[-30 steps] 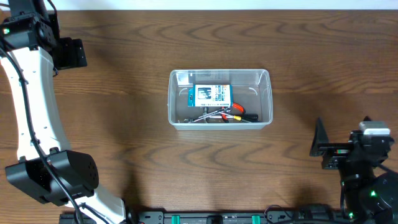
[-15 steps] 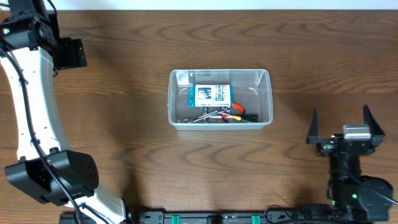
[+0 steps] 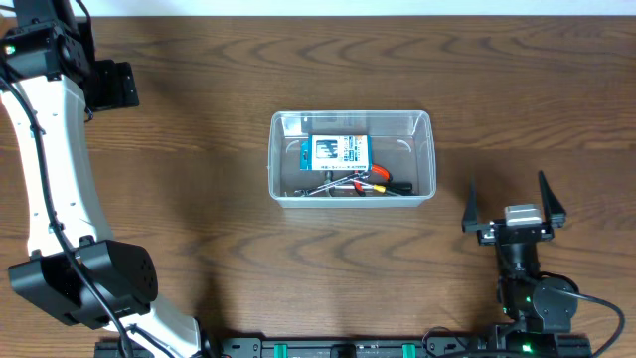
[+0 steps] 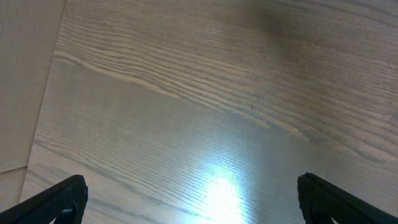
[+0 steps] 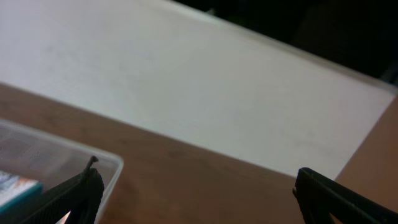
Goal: Pack container
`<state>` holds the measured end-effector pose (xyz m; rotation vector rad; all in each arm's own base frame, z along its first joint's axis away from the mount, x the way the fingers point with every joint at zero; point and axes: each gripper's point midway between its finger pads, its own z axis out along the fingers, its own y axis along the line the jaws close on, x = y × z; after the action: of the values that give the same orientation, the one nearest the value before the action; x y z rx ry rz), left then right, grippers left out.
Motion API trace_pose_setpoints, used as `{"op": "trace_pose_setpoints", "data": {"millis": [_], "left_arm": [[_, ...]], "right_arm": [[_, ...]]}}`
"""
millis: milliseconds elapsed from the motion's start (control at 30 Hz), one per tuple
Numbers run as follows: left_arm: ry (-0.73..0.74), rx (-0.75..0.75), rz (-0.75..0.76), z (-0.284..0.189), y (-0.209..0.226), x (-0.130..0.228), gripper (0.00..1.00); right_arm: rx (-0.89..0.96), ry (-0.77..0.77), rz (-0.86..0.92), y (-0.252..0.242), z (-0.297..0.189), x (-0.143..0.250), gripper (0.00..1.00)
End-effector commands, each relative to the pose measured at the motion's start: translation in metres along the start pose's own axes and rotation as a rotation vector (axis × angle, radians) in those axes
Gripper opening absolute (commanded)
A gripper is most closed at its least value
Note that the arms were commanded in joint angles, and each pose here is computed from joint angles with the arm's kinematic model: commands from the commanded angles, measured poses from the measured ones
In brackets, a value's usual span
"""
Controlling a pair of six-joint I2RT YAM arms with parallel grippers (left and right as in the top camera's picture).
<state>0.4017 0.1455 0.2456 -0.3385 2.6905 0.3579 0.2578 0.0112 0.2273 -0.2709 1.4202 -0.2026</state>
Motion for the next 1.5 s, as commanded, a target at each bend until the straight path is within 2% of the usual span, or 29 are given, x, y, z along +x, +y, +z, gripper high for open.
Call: {"op": "trace_pose_setpoints", "data": {"millis": [0,433,667,1067,1267,1467], "left_arm": [[-0.005,-0.01,0.001,-0.003,0.003,-0.001,0.98],[-0.005,-0.01,0.001,-0.003,0.003,-0.001,0.98],[-0.005,-0.01,0.001,-0.003,0.003,-0.001,0.98],[-0.005,-0.01,0.001,-0.003,0.003,-0.001,0.98],[-0.005,-0.01,0.001,-0.003,0.003,-0.001,0.98],[-0.005,-0.01,0.001,-0.003,0.003,-0.001,0.98]], "right_arm": [[-0.05,-0.007,-0.016,0.009,-0.001,0.006,0.99],[-0.065,0.046,-0.007,0.017,-0.017,0.031,0.99],[-0.104,0.167,0.016,0.027,-0.021,0.06,0.99],[-0.03,0.195,0.007,0.016,-0.021,0.065,0.99],[0.079,0.212,0.137,0.005,-0.021,0.067,0.99],[0.069,0.214,0.119,0.007,-0.021,0.067,0.99]]}}
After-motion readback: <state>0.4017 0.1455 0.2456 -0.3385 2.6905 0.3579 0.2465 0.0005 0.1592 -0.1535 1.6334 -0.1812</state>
